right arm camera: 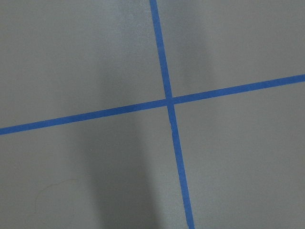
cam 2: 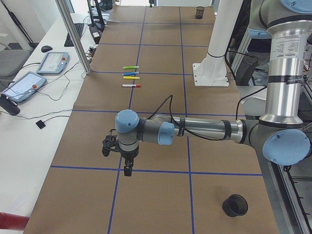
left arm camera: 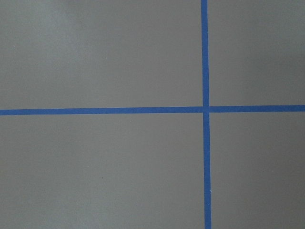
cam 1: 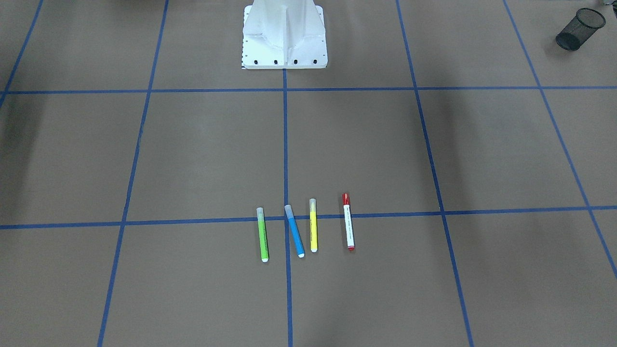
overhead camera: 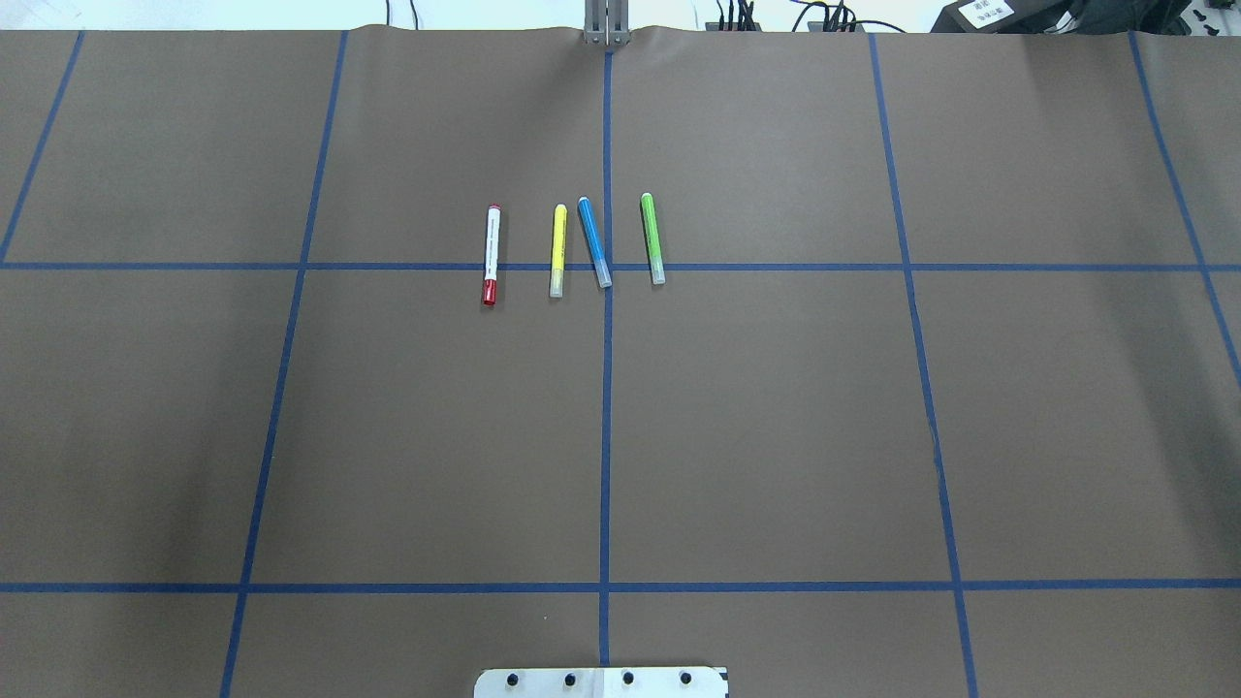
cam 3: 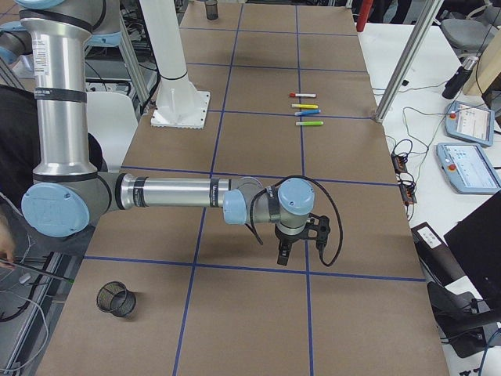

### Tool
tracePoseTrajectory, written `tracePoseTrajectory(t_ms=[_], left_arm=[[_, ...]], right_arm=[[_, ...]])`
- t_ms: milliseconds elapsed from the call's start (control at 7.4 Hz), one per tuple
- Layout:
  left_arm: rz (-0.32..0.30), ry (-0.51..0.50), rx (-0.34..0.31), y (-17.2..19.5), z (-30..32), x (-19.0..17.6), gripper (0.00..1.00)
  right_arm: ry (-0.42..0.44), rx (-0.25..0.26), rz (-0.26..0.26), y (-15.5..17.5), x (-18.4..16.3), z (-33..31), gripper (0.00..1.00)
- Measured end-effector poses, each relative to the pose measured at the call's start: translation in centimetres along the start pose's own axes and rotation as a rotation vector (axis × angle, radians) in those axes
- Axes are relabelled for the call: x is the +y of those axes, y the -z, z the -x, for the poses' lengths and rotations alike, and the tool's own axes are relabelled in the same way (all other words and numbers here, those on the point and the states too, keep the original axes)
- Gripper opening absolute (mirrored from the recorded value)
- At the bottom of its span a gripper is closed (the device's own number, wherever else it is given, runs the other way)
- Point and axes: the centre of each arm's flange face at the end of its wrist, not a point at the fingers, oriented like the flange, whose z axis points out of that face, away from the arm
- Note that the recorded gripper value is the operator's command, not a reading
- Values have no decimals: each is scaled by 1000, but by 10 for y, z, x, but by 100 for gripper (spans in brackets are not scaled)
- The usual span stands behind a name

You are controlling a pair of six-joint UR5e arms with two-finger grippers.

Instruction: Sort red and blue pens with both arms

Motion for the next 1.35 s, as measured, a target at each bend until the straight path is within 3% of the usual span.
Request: tracePoseTrajectory(t_ms=[946, 1351], left_arm=[[-24, -28, 4, 10, -17, -9, 100], [-106, -169, 24, 51, -104, -77, 100]], right_arm=[[21, 2, -20, 7, -4, 10, 100], [124, 0, -36, 12, -36, 75, 100]])
